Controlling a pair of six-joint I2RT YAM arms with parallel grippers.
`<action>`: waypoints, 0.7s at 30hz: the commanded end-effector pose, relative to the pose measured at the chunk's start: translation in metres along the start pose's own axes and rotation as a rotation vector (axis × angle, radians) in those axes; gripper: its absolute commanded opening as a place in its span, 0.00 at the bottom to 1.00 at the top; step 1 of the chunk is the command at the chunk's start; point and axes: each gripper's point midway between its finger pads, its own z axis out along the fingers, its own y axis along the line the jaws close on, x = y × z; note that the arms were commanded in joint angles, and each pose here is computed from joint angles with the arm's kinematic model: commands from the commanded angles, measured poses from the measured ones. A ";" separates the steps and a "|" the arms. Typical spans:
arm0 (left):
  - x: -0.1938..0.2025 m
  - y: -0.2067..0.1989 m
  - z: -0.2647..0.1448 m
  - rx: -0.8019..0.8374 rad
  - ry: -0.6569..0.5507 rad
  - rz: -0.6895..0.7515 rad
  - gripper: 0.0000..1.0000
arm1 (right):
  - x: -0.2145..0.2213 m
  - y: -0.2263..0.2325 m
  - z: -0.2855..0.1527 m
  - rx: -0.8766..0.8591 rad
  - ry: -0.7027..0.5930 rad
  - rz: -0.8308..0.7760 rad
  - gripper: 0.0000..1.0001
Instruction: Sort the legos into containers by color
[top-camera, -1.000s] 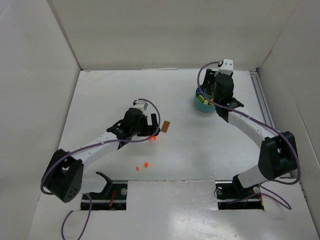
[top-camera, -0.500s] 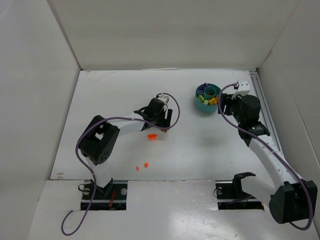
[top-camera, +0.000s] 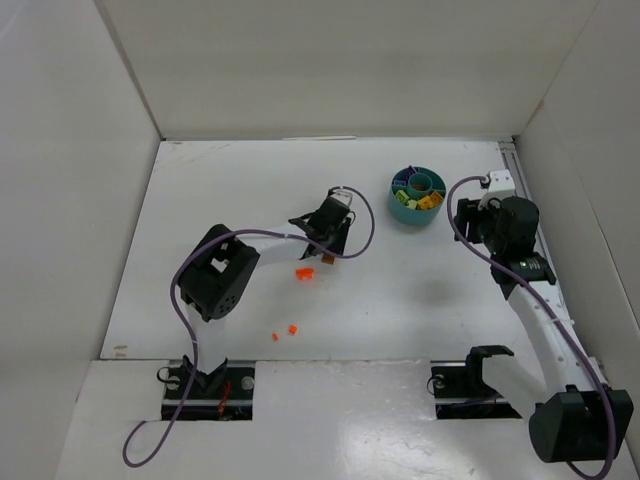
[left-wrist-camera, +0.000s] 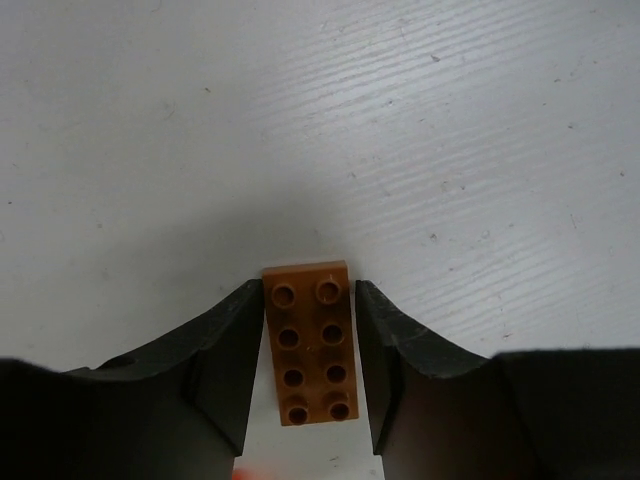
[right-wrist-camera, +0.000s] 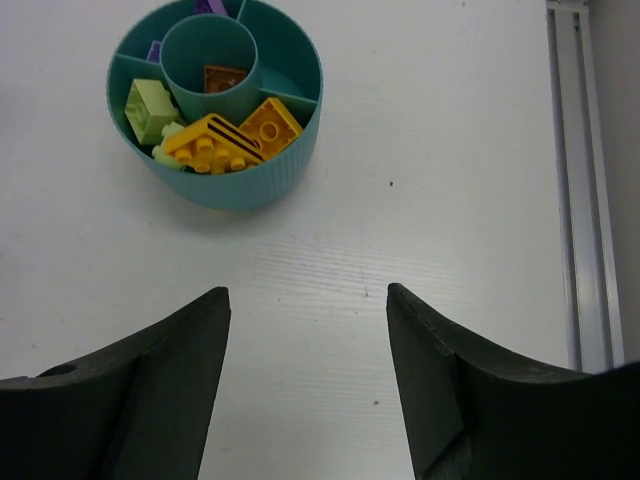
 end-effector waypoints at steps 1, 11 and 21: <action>0.034 -0.002 0.005 -0.075 0.102 0.039 0.37 | -0.006 -0.007 -0.010 0.023 -0.004 -0.046 0.69; 0.027 -0.005 -0.001 -0.110 0.084 -0.055 0.09 | -0.016 -0.019 -0.035 0.091 -0.047 -0.065 0.69; -0.136 -0.056 -0.073 0.108 -0.404 -0.189 0.12 | -0.022 -0.026 -0.056 0.145 -0.127 -0.062 0.70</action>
